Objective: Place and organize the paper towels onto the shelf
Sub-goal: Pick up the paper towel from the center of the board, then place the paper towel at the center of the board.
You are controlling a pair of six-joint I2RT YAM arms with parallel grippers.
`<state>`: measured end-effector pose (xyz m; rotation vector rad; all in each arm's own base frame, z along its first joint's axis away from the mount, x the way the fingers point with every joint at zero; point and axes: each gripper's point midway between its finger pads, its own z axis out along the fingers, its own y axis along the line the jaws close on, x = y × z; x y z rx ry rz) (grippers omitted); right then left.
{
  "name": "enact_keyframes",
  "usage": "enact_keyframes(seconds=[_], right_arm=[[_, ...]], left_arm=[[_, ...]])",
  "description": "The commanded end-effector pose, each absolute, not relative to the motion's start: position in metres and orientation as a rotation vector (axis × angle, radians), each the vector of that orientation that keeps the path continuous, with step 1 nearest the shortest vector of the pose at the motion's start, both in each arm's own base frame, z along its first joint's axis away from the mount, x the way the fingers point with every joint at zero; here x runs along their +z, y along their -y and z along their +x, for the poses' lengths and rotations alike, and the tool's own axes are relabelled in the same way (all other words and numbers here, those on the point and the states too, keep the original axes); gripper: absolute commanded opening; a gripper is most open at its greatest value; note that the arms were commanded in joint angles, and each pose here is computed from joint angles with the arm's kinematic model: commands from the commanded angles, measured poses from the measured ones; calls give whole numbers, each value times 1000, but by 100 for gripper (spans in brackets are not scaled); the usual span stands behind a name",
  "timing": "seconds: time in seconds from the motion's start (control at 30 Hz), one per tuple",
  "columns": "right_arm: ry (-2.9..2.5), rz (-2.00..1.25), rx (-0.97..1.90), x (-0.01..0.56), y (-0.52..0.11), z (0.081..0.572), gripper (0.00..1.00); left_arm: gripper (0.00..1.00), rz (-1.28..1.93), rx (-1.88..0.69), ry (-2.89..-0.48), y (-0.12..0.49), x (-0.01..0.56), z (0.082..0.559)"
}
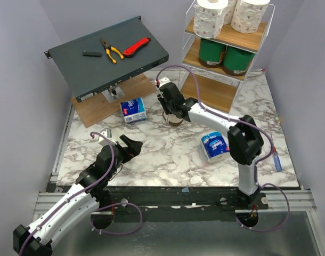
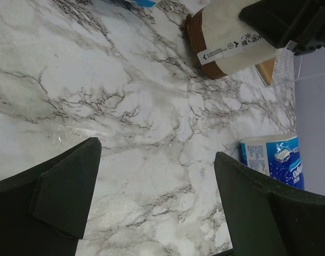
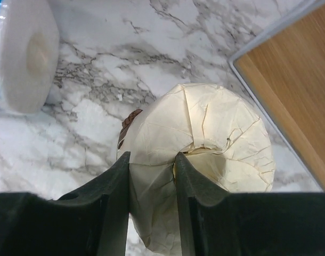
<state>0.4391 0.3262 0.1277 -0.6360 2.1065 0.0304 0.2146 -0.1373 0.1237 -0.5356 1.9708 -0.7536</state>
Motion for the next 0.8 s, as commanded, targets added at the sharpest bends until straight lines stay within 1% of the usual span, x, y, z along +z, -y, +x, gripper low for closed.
enact_keyframes(seconds=[0.0,0.23,0.53,0.6,0.7,0.77], right_arm=[[-2112,-509,24,165,-304,413,32],[-2205,-442,41,152,-275,372,32],[-2297,-465,18,134,-259,348,36],[-2314,-462,17,135,-258,345,40],[-2342,-459,15,139,-254,339,56],[-2342,-459,24,144,-253,335,61]], left_arm=[[90,-532,-803,-1969,145,127,215],[89,-511,-837,-1981,155,129,218],[89,-475,-836,-2011,167,132,222],[89,-474,-829,-2015,168,132,223],[89,-470,-812,-2016,168,133,224],[89,-464,-812,-2015,169,134,225]])
